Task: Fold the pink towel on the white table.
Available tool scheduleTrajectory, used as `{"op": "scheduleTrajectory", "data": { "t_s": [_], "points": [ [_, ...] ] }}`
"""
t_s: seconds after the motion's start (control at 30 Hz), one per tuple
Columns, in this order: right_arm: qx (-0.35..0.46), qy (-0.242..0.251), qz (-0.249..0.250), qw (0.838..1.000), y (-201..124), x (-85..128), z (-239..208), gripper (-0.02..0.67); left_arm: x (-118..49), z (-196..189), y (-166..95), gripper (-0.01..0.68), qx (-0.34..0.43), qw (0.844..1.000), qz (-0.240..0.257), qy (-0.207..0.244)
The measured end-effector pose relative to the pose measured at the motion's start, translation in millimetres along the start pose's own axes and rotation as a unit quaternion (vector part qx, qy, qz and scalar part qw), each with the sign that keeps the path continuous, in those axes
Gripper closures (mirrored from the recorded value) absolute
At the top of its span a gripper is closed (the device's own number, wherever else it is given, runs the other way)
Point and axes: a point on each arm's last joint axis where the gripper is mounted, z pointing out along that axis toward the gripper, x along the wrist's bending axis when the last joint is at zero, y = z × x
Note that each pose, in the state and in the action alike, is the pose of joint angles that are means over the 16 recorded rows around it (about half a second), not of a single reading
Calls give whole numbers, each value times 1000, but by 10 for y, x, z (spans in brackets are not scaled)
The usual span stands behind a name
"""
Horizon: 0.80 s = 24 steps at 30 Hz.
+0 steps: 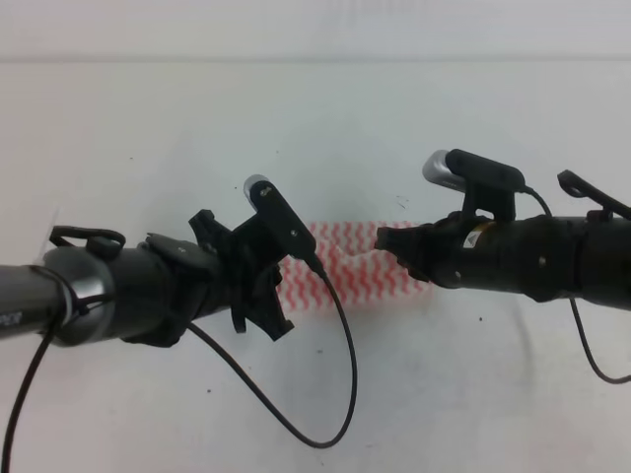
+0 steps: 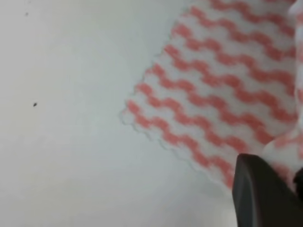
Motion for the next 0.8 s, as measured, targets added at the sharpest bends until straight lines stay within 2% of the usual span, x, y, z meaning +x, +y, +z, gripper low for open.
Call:
{"op": "scheduleTrajectory", "data": {
  "t_s": [0.8],
  "points": [
    [-11,-14,14,1000,132,-129,68,665,65,156,60,677,5,1000,-17,21]
  ]
}}
